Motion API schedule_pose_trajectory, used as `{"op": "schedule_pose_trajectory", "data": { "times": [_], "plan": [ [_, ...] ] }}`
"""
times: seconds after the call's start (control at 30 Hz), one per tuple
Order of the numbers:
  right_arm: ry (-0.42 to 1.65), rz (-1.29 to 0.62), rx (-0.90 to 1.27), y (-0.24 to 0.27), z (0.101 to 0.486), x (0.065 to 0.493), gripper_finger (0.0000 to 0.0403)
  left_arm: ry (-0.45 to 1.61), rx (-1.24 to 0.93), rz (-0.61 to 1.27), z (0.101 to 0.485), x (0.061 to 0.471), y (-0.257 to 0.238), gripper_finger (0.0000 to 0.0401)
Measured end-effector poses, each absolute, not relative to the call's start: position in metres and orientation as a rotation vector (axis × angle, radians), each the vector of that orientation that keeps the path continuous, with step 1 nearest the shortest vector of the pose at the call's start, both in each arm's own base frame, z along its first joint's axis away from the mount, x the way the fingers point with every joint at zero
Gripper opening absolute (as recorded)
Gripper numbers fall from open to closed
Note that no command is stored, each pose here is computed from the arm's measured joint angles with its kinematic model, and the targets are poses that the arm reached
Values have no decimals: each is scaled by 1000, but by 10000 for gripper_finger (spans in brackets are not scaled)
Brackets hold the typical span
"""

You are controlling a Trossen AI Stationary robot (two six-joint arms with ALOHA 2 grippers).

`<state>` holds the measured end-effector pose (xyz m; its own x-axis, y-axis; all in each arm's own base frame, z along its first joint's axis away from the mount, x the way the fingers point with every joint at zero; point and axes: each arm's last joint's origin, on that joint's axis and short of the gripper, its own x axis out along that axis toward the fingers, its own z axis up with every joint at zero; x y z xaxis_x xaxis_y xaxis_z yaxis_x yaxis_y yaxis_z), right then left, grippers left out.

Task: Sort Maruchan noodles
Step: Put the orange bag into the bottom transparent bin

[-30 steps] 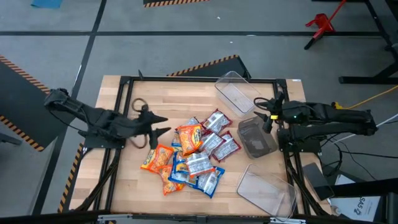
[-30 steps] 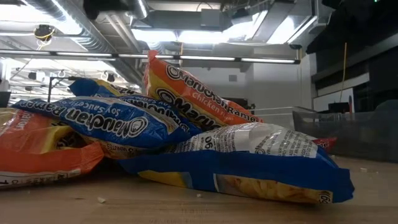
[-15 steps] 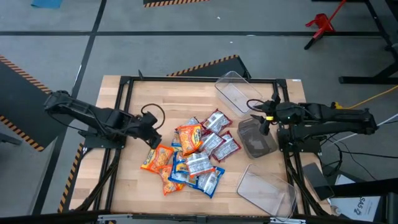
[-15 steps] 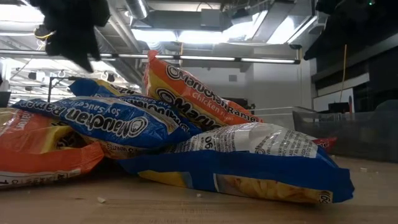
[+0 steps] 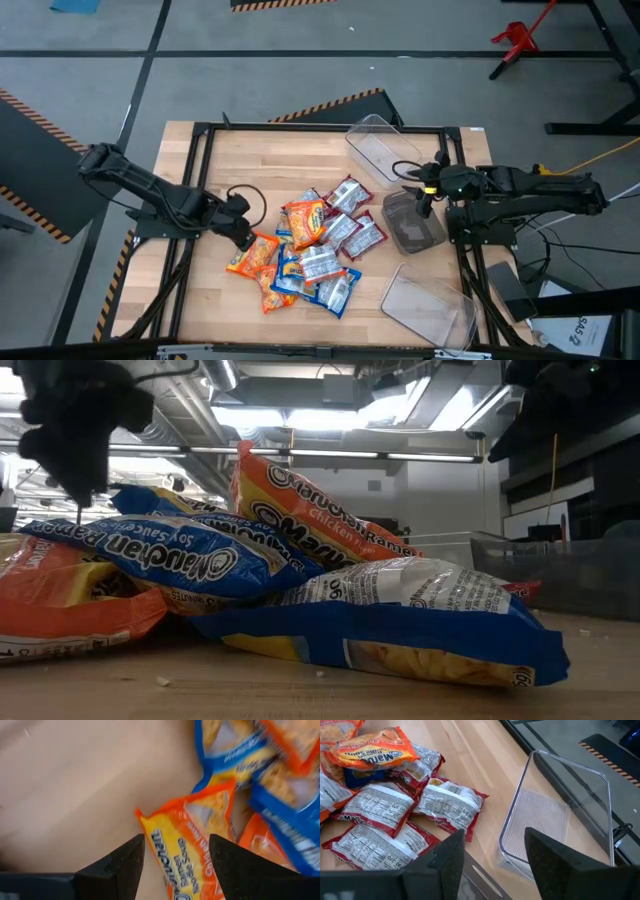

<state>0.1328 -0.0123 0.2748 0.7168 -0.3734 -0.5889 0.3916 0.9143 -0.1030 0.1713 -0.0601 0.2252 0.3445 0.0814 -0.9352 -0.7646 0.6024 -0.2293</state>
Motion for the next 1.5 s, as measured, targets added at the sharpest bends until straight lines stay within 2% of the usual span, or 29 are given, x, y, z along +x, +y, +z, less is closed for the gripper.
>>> {"op": "schedule_pose_trajectory", "data": {
  "times": [0.3, 0.43, 0.7, 0.97, 1.1, 1.43, 1.5],
  "plan": [
    [685, -371, 45, -11, 271, 138, 310, 1098, -877, 675, 190, 163, -64, 251],
    [711, -357, 64, -10, 268, 142, 340, 1046, -953, 644, 175, 163, -67, 263],
    [779, -357, 55, -10, 259, 153, 351, 1024, -1033, 651, 145, 155, -70, 265],
    [844, -324, 62, -9, 250, 162, 351, 874, -1234, 541, 128, 159, -72, 257],
    [858, -346, 50, -10, 248, 165, 351, 875, -1252, 563, 126, 157, -71, 218],
    [860, -349, 47, -10, 247, 165, 351, 835, -1277, 584, 127, 158, -71, 39],
    [858, -350, 48, -10, 248, 165, 351, 827, -1289, 575, 129, 158, -70, 20]
  ]
}}
